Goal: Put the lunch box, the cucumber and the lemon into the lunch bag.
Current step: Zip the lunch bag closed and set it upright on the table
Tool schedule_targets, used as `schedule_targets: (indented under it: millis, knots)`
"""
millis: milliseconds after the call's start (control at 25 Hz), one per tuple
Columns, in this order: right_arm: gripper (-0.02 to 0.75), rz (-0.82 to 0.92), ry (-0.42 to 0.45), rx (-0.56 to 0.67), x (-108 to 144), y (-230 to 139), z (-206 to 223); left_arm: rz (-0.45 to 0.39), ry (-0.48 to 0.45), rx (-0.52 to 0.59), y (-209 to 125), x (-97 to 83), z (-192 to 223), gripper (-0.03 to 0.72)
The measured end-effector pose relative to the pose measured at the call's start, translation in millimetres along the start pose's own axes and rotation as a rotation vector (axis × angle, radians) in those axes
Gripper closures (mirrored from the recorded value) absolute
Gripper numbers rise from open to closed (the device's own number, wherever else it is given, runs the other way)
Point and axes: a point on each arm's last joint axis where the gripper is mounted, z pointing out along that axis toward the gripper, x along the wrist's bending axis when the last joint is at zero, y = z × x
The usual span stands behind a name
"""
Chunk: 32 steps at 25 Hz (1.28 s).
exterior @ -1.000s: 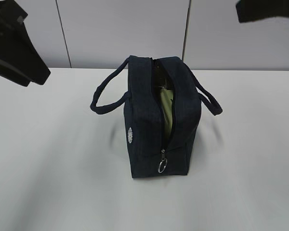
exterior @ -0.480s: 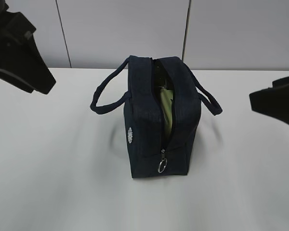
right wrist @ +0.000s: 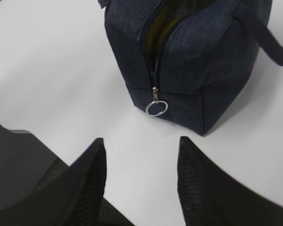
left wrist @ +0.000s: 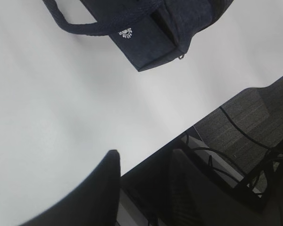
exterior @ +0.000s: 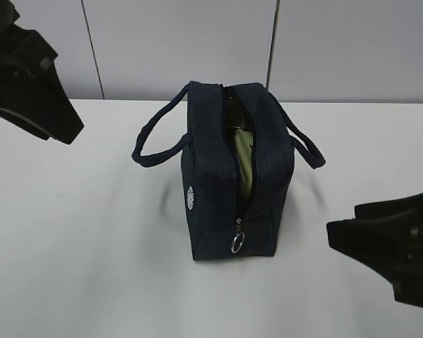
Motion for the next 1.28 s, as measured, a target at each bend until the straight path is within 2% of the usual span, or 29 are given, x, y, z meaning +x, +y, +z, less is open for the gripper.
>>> schedule_targets:
  millis: [200,440,520,800,1280]
  knots:
    - [0.37,0.021,0.075,-0.038,3,-17,6,0.002,0.005,0.0,0,0.4,0,0.452]
    - [0.37,-0.076,0.095,-0.087,-1,-33,20,0.002,0.005,0.0,0,0.5,0,0.452]
    - [0.383,-0.103,0.112,-0.062,-1,-38,27,0.002,0.005,0.0,0,0.5,0,0.452]
    - [0.421,-0.151,0.271,0.072,2,-48,63,0.002,0.007,0.0,0,0.6,0,0.452]
    - [0.421,-0.13,0.291,0.178,-11,-33,126,0.002,0.007,0.0,0,0.6,0,0.452]
